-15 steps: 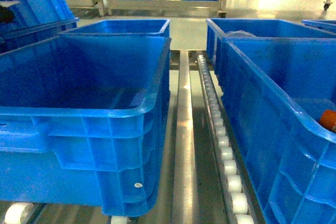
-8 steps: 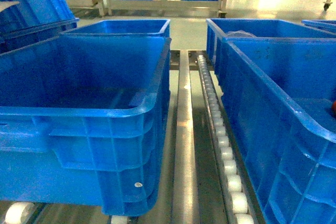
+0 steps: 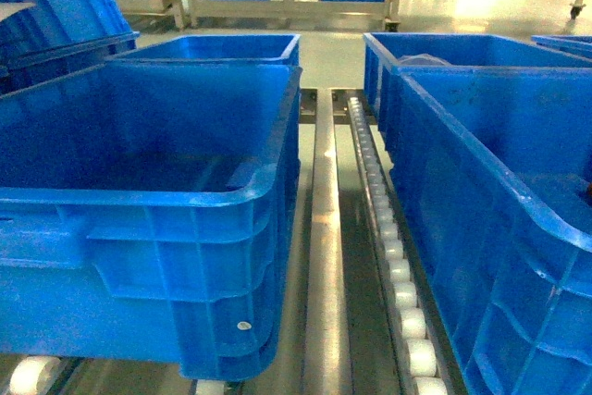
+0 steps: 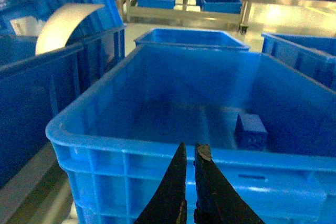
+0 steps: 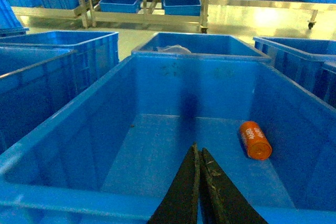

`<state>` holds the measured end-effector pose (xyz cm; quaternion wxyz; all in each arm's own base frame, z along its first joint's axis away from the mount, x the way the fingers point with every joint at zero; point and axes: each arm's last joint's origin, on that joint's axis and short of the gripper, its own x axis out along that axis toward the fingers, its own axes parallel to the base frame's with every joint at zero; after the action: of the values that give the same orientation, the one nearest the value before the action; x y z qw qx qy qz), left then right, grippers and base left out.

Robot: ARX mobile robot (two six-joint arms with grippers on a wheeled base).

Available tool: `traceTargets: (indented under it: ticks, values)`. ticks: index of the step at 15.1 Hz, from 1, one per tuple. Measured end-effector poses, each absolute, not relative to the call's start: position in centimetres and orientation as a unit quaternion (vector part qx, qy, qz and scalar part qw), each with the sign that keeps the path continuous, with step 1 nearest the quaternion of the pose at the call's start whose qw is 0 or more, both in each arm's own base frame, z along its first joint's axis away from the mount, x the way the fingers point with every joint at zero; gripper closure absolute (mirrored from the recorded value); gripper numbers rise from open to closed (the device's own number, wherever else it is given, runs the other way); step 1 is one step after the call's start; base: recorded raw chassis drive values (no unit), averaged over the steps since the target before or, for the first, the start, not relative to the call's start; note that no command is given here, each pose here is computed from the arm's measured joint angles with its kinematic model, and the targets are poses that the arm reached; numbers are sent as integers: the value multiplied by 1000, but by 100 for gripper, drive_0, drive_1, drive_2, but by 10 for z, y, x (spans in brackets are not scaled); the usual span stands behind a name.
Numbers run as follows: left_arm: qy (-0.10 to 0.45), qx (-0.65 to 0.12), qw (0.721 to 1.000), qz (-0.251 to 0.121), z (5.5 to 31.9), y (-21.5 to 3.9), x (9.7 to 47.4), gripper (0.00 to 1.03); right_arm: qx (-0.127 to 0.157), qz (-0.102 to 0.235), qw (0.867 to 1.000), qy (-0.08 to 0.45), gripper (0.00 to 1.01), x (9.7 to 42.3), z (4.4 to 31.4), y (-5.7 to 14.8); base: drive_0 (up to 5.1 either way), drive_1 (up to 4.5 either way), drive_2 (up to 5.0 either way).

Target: Sort blue parts and orange caps into right shelf containers

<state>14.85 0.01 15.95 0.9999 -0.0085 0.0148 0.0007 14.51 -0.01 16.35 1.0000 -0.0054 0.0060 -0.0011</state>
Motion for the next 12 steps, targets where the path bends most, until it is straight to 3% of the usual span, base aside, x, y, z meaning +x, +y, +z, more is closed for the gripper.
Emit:
traceTargets:
  ticks: [12]
  values:
    - [-7, -8, 1000, 1, 171, 0, 116, 101, -5, -1, 1000, -8, 99, 114, 171, 0, 0, 0, 0]
